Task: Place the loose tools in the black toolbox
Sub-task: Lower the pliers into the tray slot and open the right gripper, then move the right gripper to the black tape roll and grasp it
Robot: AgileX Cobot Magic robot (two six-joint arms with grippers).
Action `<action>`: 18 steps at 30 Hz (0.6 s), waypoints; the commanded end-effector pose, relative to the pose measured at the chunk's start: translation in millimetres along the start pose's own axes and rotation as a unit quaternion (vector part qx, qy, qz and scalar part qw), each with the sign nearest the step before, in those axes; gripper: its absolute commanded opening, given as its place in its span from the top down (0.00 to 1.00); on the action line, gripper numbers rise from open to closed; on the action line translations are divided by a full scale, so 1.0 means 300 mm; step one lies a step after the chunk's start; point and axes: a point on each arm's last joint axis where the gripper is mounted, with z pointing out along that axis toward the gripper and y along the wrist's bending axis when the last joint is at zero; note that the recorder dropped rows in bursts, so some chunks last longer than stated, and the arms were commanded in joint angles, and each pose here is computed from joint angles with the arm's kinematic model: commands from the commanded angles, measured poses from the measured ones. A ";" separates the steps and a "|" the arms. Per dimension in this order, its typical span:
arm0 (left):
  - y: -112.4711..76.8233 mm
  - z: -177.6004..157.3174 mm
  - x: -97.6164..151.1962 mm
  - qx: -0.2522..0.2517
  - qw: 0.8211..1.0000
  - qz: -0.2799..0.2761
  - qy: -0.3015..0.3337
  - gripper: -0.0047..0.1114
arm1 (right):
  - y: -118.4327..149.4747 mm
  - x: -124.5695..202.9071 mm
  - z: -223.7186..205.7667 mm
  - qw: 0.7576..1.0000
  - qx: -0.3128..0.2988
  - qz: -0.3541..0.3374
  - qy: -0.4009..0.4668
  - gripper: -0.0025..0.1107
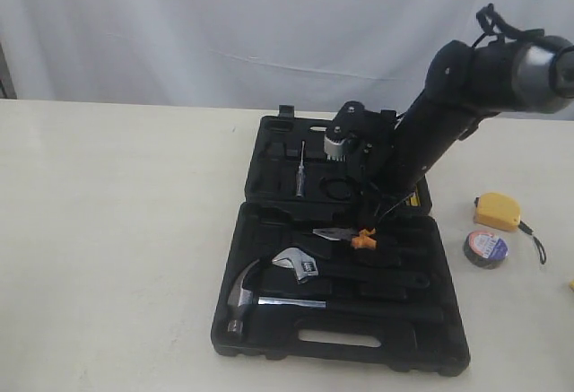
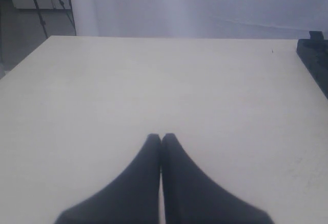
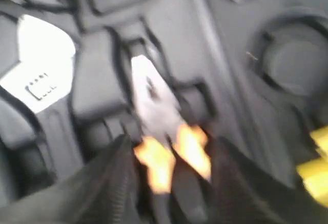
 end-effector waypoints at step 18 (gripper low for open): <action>-0.001 0.000 -0.002 0.002 1.000 -0.001 -0.005 0.96 | -0.190 0.391 -0.242 0.876 0.112 0.462 0.080 0.39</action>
